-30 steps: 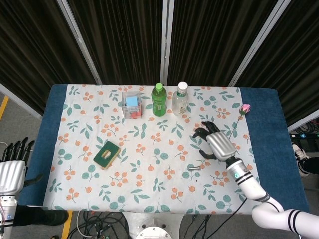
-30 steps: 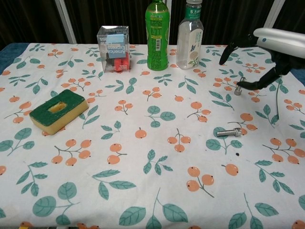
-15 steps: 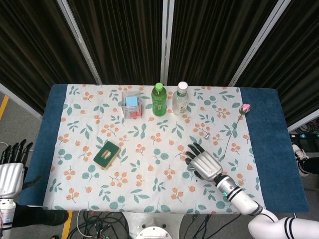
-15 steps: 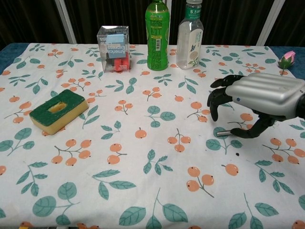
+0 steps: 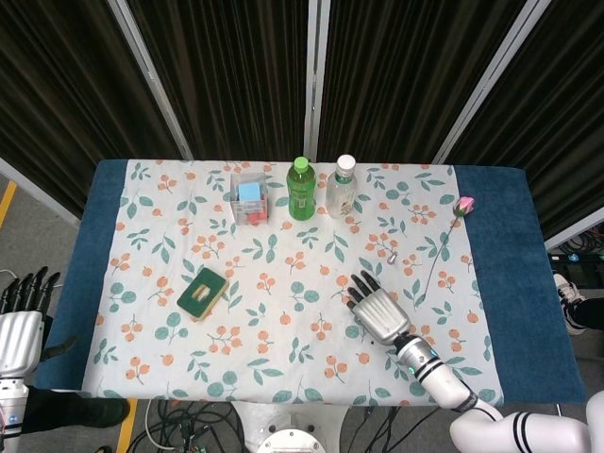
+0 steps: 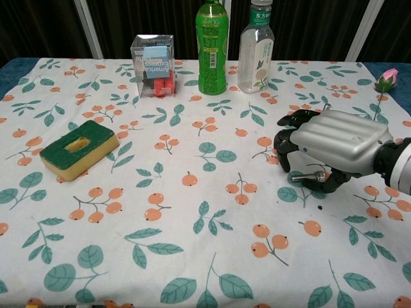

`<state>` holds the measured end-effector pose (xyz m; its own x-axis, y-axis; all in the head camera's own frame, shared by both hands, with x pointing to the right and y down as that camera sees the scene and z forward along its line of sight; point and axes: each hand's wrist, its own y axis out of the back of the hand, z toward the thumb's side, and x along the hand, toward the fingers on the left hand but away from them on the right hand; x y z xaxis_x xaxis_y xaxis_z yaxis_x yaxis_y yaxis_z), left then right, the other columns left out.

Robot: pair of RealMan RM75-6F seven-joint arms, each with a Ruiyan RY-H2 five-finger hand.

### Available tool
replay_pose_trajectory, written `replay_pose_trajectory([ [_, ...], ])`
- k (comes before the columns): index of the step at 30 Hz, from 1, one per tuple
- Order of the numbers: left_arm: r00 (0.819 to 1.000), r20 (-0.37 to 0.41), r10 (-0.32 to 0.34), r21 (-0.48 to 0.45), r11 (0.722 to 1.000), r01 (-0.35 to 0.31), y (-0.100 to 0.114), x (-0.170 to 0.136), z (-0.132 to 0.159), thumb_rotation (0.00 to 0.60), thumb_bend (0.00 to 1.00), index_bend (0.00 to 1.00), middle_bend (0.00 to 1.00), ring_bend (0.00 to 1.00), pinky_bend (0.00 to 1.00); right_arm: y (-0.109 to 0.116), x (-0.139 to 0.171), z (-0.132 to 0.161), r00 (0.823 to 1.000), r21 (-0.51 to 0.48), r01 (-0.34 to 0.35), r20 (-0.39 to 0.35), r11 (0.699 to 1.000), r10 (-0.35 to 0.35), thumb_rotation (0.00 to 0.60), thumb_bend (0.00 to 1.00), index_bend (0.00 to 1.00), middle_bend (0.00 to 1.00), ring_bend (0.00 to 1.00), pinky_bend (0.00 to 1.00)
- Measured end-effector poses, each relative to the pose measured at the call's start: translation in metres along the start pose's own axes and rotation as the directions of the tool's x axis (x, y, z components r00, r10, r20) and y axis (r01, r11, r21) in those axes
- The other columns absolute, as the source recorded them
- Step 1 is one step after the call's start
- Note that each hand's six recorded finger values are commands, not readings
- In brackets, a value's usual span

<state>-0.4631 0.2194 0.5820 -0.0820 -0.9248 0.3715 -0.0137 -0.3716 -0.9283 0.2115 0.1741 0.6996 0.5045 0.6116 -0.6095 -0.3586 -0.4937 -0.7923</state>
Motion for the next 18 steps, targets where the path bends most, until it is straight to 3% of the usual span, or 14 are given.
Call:
replay_pose_trajectory([
  [18, 1.000, -0.004, -0.006, -0.003, 1.000, 0.006, -0.0018, -0.0013, -0.0018, 0.600, 0.06, 0.09, 0.00, 0.00, 0.00, -0.0074, -0.0010, 0.0013, 1.000, 0.011, -0.001, 0.008, 1.000, 0.001, 0.600, 0.27, 0.51, 0.21, 0.00, 0.00],
])
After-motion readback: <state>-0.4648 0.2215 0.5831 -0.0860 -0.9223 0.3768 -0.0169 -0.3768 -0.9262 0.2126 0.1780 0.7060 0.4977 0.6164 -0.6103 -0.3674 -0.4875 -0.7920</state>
